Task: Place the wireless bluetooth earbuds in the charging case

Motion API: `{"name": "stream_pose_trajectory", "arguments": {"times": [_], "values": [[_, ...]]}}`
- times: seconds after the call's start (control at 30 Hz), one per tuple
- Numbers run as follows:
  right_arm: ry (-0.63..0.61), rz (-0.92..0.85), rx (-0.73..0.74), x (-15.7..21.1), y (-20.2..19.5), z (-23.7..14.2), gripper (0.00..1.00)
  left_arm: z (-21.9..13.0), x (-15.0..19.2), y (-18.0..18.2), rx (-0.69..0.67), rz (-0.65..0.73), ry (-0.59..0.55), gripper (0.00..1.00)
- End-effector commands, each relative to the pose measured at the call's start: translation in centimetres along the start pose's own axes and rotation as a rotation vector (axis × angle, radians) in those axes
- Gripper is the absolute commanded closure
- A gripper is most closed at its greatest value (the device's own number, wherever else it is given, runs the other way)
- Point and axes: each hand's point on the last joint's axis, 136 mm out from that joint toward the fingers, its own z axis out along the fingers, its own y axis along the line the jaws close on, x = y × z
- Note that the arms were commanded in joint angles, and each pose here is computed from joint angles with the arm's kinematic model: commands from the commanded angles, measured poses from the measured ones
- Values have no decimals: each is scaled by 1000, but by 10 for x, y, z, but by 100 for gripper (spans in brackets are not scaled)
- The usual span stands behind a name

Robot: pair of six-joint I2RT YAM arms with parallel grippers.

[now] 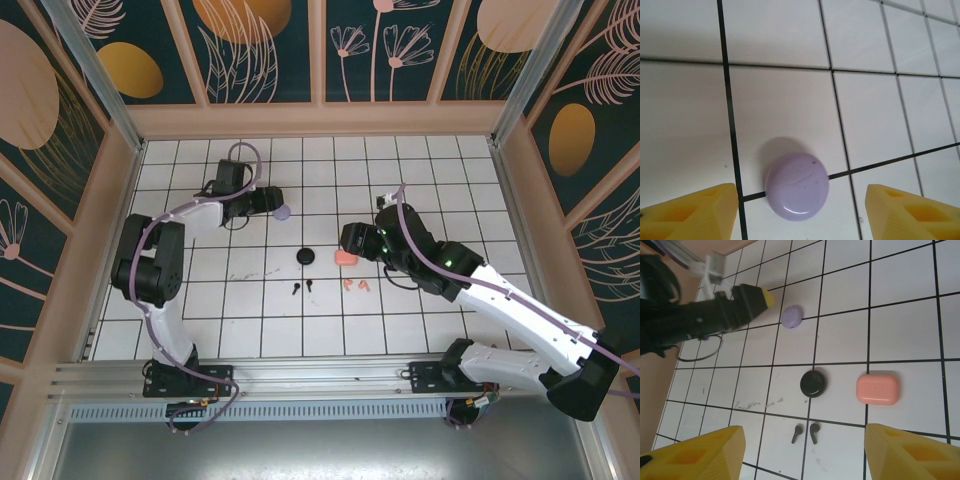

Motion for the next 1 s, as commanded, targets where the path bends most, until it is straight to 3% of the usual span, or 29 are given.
{"name": "stream_pose_trajectory", "arguments": {"times": [0.0, 0.3, 0.33, 0.37, 0.57, 0.97], "values": [[5, -31, 57, 6, -12, 2, 35, -33, -32, -9, -39, 78, -89, 29], [22, -29, 156, 19, -38, 16, 31, -99, -67, -14, -121, 74, -329, 26], [25, -30, 165, 20, -40, 18, 30, -107, -69, -16, -120, 61, -358, 3], [27, -32, 173, 20, -42, 20, 30, -114, -71, -16, -122, 43, -383, 1], [48, -29, 216, 26, -52, 32, 30, -146, -72, -30, -34, -41, -505, 1], [134, -40, 304, 50, -72, 67, 27, -201, -70, -29, 15, -138, -724, 1]]}}
